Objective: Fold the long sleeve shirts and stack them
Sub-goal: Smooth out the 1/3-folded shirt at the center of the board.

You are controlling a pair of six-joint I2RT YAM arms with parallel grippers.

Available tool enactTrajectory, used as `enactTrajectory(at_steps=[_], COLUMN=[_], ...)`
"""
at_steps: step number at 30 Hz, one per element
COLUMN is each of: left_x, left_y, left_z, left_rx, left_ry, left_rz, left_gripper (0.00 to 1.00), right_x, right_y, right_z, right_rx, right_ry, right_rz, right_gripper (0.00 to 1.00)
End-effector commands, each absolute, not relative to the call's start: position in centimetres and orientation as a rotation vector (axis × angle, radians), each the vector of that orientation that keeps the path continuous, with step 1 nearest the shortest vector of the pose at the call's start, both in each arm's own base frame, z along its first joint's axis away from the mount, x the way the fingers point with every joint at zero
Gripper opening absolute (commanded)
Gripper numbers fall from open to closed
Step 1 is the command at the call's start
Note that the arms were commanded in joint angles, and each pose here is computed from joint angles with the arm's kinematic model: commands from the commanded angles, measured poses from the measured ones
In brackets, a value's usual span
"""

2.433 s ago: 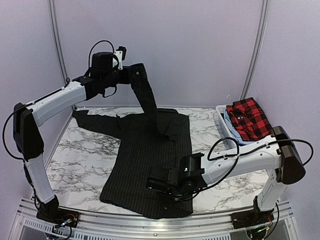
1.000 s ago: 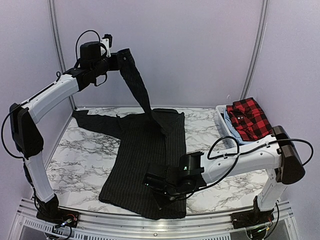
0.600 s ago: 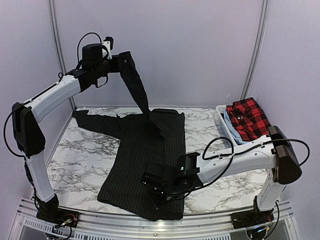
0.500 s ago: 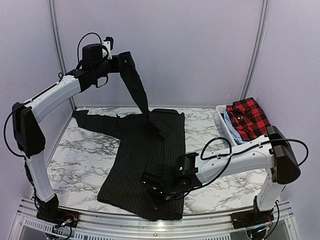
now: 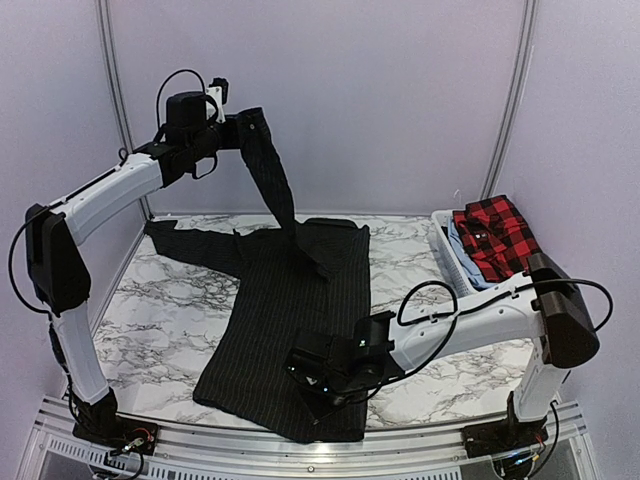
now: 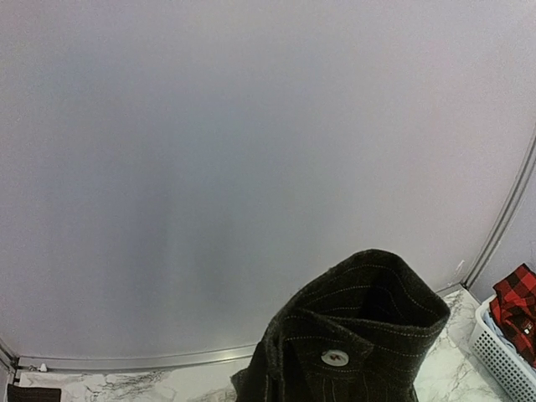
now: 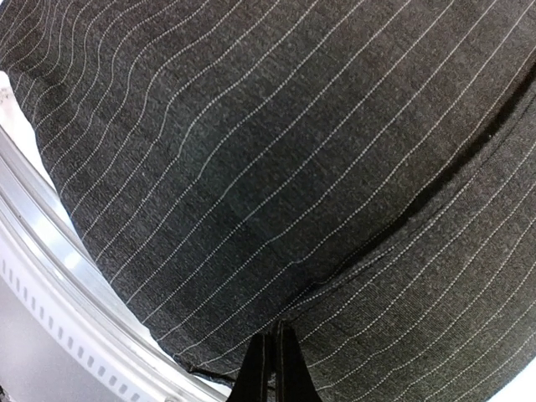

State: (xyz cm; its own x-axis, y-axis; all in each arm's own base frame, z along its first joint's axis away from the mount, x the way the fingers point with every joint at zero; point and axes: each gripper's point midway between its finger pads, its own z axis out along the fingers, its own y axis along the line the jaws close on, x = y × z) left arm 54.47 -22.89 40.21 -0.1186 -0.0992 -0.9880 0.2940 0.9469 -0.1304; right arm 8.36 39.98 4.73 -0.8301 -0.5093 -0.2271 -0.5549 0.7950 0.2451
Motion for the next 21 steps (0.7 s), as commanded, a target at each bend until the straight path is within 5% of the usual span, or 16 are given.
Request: enactTrajectory(at_steps=[1,21], left_x=[53.7,52.8], left_y=[-22.1,-21.0], left_z=[42.8,45.9], left_rx=[0.125,0.090], left_ry=[1.585,1.507], left_rz=[-0.358,-0.339], left_gripper=[0.00,0.00], right_x=[8.2,8.7], right_y=[40.9,41.8], right_z=[5.1,6.4], right_rx=[-0.871,-0.888], right_ry=[2.817,2.764], right_rz=[0.532,0.563], right_gripper=[0.00,0.00])
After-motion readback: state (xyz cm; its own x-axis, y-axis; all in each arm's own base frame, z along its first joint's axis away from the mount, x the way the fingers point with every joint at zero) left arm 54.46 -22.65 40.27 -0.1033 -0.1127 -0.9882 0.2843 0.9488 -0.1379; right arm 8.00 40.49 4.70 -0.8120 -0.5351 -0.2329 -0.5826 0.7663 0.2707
